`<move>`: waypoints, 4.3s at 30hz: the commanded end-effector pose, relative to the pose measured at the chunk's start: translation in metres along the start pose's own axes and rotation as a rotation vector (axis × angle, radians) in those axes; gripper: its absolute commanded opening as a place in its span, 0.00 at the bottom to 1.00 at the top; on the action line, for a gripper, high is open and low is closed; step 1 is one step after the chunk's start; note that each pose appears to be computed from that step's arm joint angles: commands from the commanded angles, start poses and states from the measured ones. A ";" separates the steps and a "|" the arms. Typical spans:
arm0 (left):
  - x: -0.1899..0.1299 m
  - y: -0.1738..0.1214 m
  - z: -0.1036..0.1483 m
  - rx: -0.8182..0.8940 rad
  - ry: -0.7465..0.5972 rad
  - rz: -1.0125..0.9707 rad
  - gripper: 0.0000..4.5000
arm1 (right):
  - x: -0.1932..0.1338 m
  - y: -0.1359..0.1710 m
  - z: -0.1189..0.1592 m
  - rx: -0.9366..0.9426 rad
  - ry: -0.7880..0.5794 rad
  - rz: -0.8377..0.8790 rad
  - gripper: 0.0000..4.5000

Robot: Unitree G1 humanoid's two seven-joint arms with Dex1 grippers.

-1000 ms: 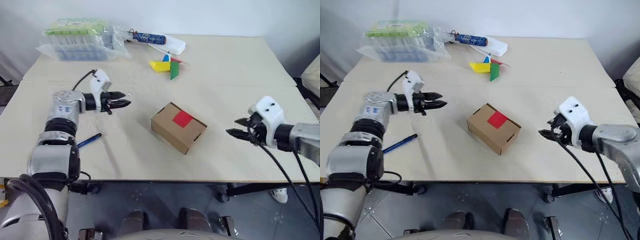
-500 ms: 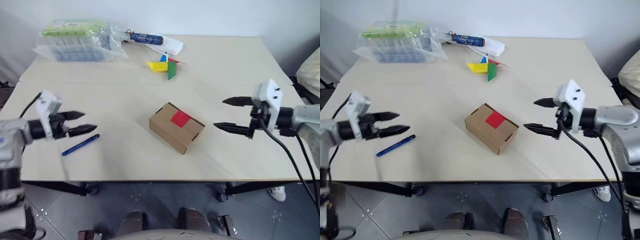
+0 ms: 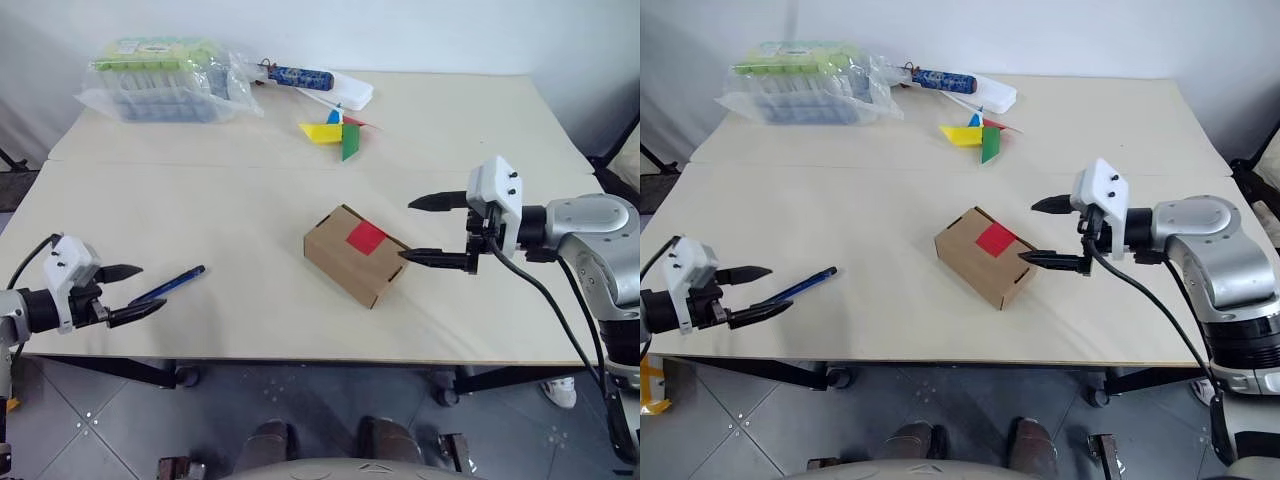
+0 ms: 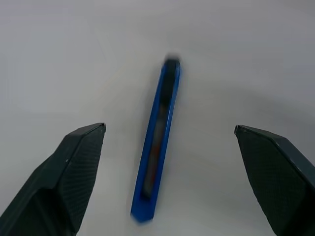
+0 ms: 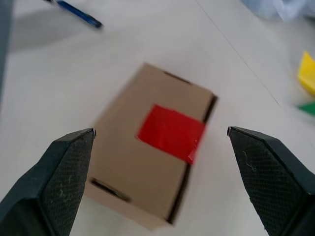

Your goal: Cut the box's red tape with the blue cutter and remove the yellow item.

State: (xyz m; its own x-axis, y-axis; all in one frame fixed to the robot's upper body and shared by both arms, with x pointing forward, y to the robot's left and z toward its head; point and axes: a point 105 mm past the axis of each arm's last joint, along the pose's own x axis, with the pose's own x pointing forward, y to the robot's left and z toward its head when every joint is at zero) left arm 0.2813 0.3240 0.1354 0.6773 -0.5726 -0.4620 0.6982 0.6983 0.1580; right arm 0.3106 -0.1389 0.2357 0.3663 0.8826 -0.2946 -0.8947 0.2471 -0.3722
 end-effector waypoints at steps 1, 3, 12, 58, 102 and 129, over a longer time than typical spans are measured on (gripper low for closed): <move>-0.005 0.010 -0.001 0.059 0.027 -0.006 0.99 | -0.003 0.005 0.015 -0.043 -0.024 0.004 1.00; -0.005 0.014 -0.011 0.052 0.056 -0.014 0.99 | -0.005 0.007 0.014 -0.039 -0.015 0.000 1.00; 0.004 0.015 -0.018 0.065 0.121 -0.084 0.80 | -0.013 0.012 0.009 -0.018 0.015 -0.030 1.00; 0.054 -0.085 0.047 0.362 0.116 -0.540 0.09 | 0.016 0.047 0.039 -0.127 0.055 0.115 0.96; 0.066 -0.135 0.018 0.448 0.355 -0.597 0.09 | 0.133 0.139 -0.027 -0.476 0.190 0.411 0.01; 0.068 -0.136 0.020 0.440 0.364 -0.614 0.09 | 0.155 0.130 -0.022 -0.520 0.135 0.382 0.01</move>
State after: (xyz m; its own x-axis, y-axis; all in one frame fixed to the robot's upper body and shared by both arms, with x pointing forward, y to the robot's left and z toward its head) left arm 0.2452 0.1870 0.1110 0.1515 -0.5726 -0.8057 0.9883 0.0733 0.1338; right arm 0.2519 0.0156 0.1113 0.0816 0.7850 -0.6141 -0.7585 -0.3508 -0.5492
